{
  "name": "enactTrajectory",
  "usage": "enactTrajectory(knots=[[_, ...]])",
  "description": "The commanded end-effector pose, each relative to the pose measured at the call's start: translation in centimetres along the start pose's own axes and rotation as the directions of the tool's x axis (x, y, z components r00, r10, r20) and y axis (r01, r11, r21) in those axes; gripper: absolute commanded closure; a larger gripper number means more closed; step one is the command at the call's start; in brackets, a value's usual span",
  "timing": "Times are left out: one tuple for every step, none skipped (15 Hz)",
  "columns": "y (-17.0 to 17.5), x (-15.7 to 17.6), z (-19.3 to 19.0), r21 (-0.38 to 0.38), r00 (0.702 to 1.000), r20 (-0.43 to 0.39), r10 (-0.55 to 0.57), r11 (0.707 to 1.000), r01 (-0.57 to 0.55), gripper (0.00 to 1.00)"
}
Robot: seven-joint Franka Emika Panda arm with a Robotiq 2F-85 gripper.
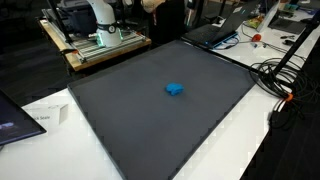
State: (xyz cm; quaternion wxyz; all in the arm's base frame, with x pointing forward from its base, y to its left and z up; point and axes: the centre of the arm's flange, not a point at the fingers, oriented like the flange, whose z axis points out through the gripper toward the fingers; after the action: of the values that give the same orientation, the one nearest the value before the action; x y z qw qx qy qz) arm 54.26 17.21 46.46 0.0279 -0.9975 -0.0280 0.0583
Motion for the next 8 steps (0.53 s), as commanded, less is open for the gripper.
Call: enactTrajectory(knots=[[1.1, 5.1, -1.1, -0.125, 0.994, -0.023, 0.107, 0.986, -0.109, 0.97], [1.5, 6.1, -1.2, -0.168, 0.991, -0.038, 0.127, 0.977, -0.131, 0.97], [1.9, 7.0, -1.1, -0.212, 0.989, -0.048, 0.143, 0.966, -0.150, 0.97], [2.0, 8.0, -0.9, -0.266, 0.986, -0.059, 0.153, 0.950, -0.163, 0.97], [2.0, 8.9, -0.5, -0.315, 0.986, -0.060, 0.158, 0.934, -0.169, 0.97], [1.8, 9.6, 0.0, -0.351, 0.987, -0.044, 0.156, 0.922, -0.162, 0.97], [1.5, 10.5, 0.8, -0.402, 0.988, -0.011, 0.153, 0.904, -0.144, 0.97], [1.1, 10.8, 1.2, -0.422, 0.991, 0.011, 0.136, 0.899, -0.119, 0.97]])
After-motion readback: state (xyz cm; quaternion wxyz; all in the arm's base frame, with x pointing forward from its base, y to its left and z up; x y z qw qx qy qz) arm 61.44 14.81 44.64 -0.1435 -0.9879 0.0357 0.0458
